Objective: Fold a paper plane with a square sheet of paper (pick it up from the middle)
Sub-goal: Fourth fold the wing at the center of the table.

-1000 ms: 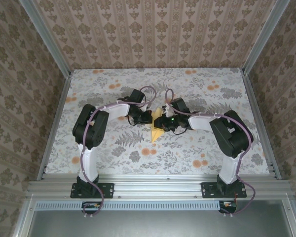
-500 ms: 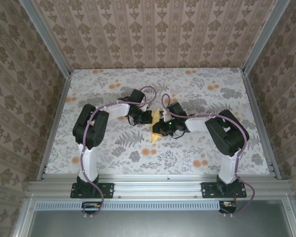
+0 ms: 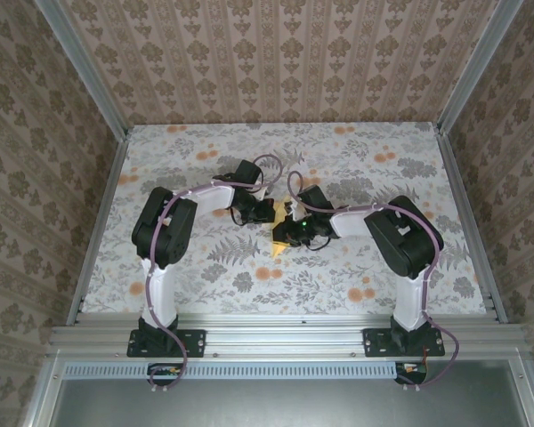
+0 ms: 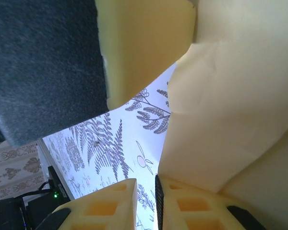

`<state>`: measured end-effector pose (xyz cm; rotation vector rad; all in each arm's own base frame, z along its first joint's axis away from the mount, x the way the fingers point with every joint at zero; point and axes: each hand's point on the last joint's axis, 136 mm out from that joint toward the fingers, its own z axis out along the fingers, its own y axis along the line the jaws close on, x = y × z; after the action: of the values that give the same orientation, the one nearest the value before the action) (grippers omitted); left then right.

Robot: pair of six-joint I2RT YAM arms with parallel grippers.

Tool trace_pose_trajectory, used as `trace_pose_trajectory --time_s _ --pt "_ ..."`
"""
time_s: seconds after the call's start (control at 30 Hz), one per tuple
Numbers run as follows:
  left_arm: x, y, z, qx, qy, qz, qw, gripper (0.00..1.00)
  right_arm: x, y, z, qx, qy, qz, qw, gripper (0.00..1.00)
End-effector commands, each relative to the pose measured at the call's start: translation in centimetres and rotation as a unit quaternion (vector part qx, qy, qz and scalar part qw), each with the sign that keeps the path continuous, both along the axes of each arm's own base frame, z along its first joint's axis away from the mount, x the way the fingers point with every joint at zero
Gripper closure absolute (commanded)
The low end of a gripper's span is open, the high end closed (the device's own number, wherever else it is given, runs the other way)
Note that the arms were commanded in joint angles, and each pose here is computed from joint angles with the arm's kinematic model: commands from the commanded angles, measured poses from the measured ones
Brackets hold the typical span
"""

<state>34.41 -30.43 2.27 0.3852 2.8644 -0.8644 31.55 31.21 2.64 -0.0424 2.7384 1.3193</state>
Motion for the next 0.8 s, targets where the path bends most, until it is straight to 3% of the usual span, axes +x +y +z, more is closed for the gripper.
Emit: trace_pose_trajectory --time_s 0.0,0.53,0.77 --pt "0.0 0.6 -1.6 0.021 0.007 -0.006 1.000 0.98 -0.4 0.3 -0.5 -0.007 0.011 0.012 1.000 0.78" --pt "-0.4 0.6 -2.1 0.020 0.013 -0.008 1.000 0.97 -0.3 0.8 -1.6 -0.012 0.019 0.012 1.000 0.77" --pt "0.3 -0.2 0.8 -0.008 -0.011 -0.007 1.000 0.82 -0.9 0.2 -2.6 -0.028 0.035 0.012 0.999 0.77"
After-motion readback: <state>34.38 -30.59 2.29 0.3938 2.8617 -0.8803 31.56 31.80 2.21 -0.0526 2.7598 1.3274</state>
